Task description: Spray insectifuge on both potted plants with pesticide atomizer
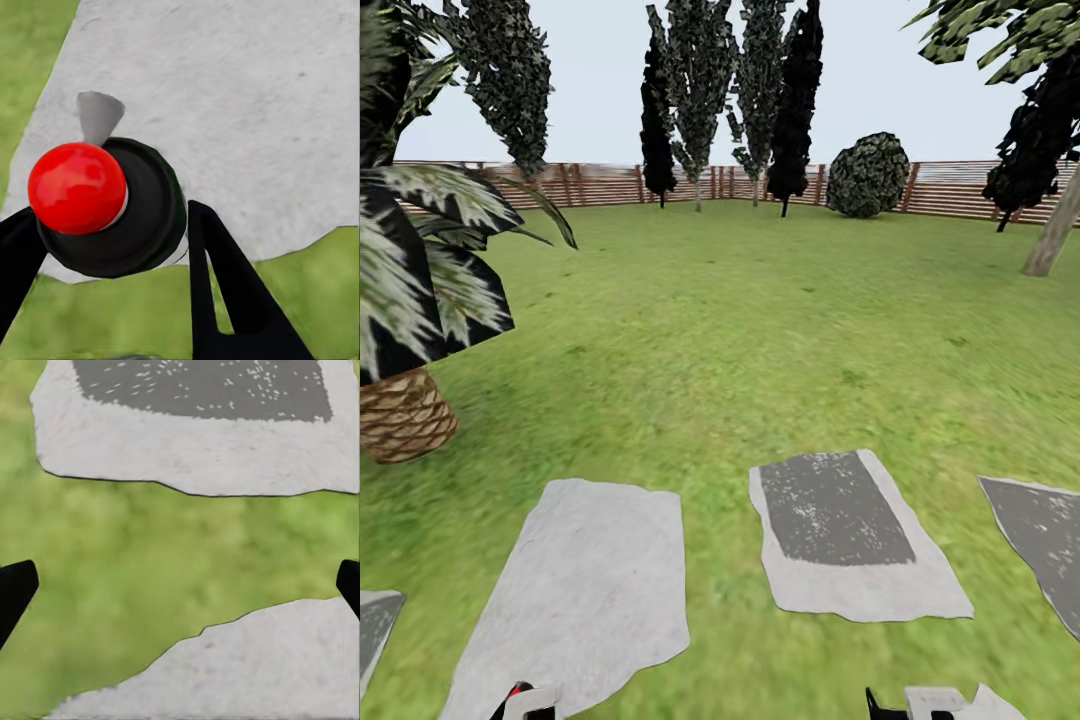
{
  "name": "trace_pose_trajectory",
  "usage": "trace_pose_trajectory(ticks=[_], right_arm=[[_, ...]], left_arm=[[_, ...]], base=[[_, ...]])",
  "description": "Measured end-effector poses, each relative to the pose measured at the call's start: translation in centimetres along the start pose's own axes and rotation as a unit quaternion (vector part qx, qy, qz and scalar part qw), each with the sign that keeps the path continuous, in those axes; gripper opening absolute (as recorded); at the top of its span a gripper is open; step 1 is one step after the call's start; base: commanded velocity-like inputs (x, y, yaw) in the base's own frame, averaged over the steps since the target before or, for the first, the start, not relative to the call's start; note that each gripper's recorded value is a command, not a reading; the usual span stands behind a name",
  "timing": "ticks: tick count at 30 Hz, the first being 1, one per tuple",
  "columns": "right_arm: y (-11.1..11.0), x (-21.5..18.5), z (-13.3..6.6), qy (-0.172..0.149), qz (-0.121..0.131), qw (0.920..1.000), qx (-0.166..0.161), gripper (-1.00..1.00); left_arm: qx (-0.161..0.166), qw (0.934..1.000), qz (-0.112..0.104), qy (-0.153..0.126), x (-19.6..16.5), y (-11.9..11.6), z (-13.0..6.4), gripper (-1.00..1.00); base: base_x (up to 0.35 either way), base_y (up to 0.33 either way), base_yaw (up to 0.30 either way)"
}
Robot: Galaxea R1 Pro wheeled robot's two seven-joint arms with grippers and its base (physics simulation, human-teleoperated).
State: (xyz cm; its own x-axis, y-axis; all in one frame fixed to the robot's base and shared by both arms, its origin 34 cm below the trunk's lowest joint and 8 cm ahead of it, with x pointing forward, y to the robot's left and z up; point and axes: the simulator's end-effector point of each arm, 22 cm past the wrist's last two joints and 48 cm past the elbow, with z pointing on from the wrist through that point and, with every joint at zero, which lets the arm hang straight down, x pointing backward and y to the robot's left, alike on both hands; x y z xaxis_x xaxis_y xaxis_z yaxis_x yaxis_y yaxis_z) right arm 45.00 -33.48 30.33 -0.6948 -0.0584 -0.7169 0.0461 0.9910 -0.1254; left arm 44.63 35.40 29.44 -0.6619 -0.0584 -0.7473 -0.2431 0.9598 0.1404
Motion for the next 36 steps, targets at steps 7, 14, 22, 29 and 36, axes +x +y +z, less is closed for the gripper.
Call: trace_pose_trajectory(ticks=[7,14,22,29,36], right_arm=[[0.0,0.0,0.0,0.000,0.000,1.0000,0.000,1.00],[0.0,0.0,0.0,0.000,0.000,1.0000,0.000,1.00],[0.0,0.0,0.0,0.000,0.000,1.0000,0.000,1.00],[0.1,0.8,0.4,0.000,0.000,1.0000,0.000,1.00],[0.2,1.3,0.8,0.000,0.000,1.0000,0.000,1.00]], left_arm=[[0.000,1.0000,-0.001,0.000,0.0,0.0,0.0,-1.00],[0.000,1.0000,-0.001,0.000,0.0,0.0,0.0,-1.00],[0.001,1.0000,0.000,-0.001,0.0,-0.1,0.0,-1.00],[0.000,1.0000,0.000,-0.001,0.7,-0.1,0.4,-1.00],[0.000,1.0000,0.000,-0.002,1.3,-0.2,0.7,-1.00]], base=[[-0.104,0.093,0.279],[-0.007,0.006,0.279],[0.000,0.000,0.279],[0.000,0.000,0.279],[0.000,0.000,0.279]])
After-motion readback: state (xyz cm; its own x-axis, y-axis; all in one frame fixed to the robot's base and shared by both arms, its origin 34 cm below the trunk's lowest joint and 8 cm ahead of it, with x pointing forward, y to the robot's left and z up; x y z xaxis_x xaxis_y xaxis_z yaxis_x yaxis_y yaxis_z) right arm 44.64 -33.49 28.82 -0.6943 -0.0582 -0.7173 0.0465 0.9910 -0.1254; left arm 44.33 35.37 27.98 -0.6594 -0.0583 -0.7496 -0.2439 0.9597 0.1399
